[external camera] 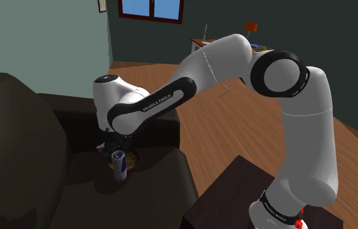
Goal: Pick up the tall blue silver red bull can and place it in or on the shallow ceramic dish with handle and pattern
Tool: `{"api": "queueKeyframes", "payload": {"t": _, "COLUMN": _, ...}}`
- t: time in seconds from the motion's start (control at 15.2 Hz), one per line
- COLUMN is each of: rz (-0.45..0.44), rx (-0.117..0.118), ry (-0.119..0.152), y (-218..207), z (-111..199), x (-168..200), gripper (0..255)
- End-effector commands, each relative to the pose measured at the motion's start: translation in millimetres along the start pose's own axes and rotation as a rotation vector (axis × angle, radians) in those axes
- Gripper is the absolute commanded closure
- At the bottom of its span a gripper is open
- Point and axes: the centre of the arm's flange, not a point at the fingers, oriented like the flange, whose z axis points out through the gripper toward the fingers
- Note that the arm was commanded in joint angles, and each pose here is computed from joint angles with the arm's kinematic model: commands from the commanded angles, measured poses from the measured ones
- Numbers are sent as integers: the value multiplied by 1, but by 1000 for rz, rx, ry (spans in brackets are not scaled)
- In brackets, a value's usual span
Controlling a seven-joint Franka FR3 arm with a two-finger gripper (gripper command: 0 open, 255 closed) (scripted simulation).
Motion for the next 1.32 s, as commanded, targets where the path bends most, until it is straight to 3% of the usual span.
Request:
{"api": "queueKeyframes", "payload": {"t": 0.0, "rz": -1, "rx": 0, "ry": 0, "y": 14, "z": -4, "x": 24, "gripper": 255}}
{"api": "queueKeyframes", "payload": {"t": 0.79, "rz": -1, "rx": 0, "ry": 0, "y": 95, "z": -28, "x": 157, "gripper": 255}}
{"api": "queueKeyframes", "payload": {"t": 1.25, "rz": -1, "rx": 0, "ry": 0, "y": 96, "z": 9, "x": 157, "gripper": 255}}
